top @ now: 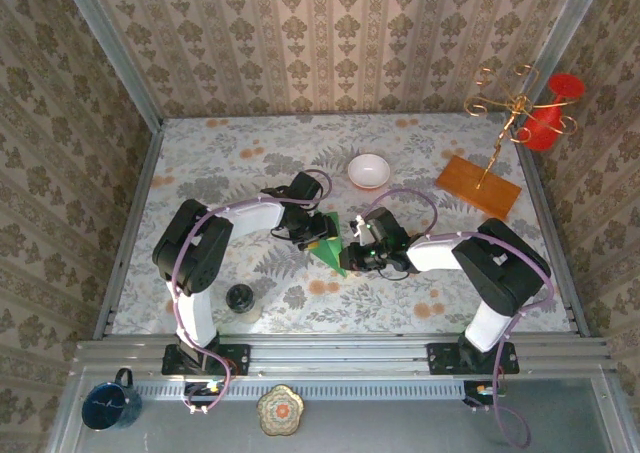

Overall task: Fold a paper plane with a square sheet of paper (pick it up from the middle)
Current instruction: Fourth fold the wing at the center of the table.

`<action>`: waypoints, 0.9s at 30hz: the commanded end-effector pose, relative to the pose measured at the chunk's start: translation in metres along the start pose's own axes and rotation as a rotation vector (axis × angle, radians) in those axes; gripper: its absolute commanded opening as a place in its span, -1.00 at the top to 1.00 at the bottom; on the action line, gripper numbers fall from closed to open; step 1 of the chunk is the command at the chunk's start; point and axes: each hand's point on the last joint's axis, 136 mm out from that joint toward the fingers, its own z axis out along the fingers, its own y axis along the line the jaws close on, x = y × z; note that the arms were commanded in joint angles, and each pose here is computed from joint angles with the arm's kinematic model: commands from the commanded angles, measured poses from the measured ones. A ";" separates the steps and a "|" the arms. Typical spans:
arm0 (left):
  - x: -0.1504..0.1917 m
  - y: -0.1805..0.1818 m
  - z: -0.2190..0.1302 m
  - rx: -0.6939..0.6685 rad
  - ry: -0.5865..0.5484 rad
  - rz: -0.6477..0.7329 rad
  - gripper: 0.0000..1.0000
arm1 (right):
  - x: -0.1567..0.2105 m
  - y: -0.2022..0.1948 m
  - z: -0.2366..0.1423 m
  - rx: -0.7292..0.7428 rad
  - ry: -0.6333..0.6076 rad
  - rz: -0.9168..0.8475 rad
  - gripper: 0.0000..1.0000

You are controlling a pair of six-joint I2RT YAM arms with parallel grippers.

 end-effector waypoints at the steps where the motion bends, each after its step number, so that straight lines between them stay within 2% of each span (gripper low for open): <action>1: 0.041 0.076 0.029 -0.252 0.142 -0.106 -0.10 | 0.003 0.001 0.005 -0.006 0.027 -0.009 0.68; 17: 0.033 0.063 0.018 -0.195 0.123 -0.097 -0.09 | 0.009 -0.008 0.011 0.008 0.056 0.028 0.74; 21: 0.018 0.036 0.002 -0.091 0.078 -0.058 -0.09 | 0.012 -0.012 0.011 0.018 0.065 0.039 0.74; 27: -0.013 -0.019 -0.048 0.135 -0.059 0.051 -0.16 | 0.014 -0.016 0.011 0.026 0.076 0.055 0.74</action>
